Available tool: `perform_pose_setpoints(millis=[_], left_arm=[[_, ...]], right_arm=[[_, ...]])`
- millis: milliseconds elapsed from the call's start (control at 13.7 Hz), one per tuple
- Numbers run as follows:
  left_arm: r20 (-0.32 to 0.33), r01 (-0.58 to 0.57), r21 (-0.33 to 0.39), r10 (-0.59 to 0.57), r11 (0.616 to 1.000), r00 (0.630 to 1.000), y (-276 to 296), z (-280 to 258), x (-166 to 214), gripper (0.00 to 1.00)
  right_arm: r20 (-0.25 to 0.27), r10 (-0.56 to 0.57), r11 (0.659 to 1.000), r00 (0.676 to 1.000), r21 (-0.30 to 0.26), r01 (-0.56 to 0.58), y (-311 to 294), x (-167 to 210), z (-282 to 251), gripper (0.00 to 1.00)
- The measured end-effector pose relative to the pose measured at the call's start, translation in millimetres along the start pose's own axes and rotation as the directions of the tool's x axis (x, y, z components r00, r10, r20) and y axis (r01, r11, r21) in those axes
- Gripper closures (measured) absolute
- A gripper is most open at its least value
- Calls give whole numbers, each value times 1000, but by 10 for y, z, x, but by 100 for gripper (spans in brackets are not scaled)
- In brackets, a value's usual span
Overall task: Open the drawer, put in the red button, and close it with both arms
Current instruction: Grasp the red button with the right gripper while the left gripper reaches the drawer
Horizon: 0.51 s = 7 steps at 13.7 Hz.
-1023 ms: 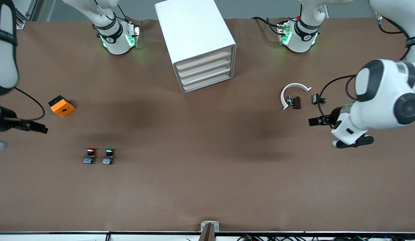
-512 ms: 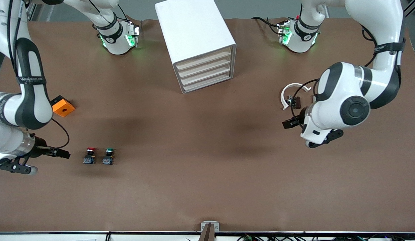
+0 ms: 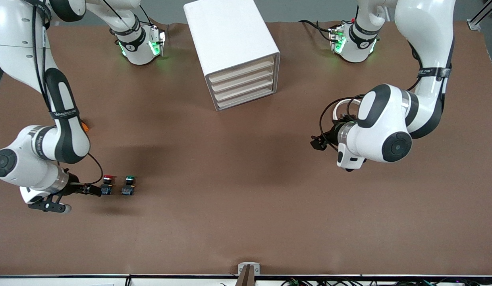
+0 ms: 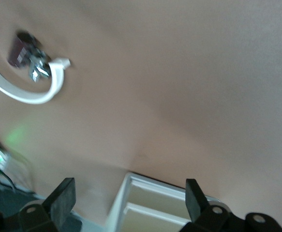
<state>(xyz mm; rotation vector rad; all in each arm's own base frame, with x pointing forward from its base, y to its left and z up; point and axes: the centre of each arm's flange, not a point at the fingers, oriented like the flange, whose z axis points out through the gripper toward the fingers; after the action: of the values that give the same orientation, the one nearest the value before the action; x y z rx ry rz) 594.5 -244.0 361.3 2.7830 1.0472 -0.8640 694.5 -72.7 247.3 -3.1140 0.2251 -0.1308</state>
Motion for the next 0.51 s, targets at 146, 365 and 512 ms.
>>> perform_pose_setpoints(millis=[146, 365, 512], left_arm=[[59, 82, -2, -82, 997, 995, 95, 115, -73, 0], [123, 258, 67, -264, 964, 957, 243, 431, -186, 0], [189, 389, 124, -406, 913, 894, 315, 639, -185, 0]], right_arm=[[-1, -2, 1000, 1000, -2, 2, 9, -82, 135, 0], [-26, -25, 1000, 999, -5, 25, -6, -167, 273, 0], [-33, -31, 1000, 999, -7, 31, -13, -210, 346, 0]])
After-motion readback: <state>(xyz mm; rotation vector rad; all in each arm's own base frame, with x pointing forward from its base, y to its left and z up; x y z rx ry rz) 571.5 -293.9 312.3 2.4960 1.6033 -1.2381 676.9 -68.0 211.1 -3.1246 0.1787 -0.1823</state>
